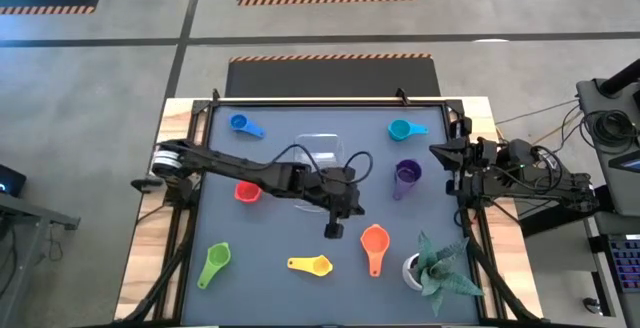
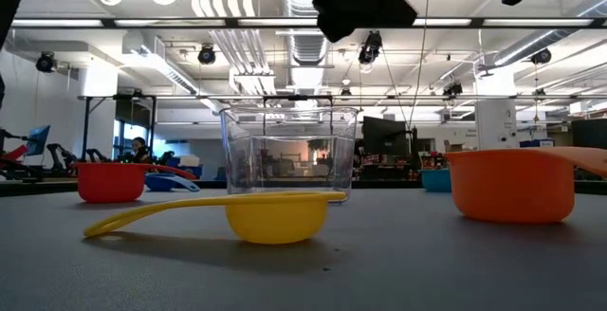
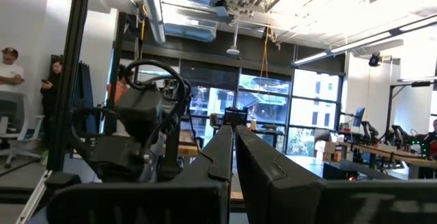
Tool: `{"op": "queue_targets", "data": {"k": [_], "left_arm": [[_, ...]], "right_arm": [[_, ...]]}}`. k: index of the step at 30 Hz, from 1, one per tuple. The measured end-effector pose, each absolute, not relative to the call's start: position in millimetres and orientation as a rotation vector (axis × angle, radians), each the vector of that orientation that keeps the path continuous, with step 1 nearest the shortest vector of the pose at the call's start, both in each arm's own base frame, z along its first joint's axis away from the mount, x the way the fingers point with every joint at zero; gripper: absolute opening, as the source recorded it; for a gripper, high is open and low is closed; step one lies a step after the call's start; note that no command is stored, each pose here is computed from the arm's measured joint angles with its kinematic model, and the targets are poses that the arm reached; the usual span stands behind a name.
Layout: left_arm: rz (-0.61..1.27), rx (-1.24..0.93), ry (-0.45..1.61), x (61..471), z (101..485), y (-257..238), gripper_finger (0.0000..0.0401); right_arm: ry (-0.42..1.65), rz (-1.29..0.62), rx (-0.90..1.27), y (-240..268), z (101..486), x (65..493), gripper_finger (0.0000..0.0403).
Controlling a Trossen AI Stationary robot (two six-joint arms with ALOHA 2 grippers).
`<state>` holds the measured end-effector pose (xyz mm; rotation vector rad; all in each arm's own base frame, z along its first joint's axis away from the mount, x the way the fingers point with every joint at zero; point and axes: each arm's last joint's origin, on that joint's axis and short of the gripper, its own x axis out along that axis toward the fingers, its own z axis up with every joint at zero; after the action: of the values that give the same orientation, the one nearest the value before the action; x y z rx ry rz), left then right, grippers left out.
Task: Nest measuring cups in basket
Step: Stack the orange measuring cup on top of the purple measuring cup
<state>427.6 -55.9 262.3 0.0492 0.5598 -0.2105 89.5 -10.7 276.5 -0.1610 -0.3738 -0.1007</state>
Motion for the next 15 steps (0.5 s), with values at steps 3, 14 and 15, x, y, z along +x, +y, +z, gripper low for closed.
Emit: {"op": "queue_targets", "data": {"k": [3,14,15], "left_arm": [[-0.210,0.030,0.560,431,256,-59,0.0000],[-0.193,-0.046,0.532,447,234,-63,0.0000],[-0.194,-0.046,0.530,447,233,-63,0.0000]], "right_arm": [[-0.374,-0.100,-0.161,-11,277,89,0.0009],[-0.375,-0.101,-0.166,-11,277,89,0.0009],[-0.374,-0.102,-0.167,-11,277,89,0.0009]]}}
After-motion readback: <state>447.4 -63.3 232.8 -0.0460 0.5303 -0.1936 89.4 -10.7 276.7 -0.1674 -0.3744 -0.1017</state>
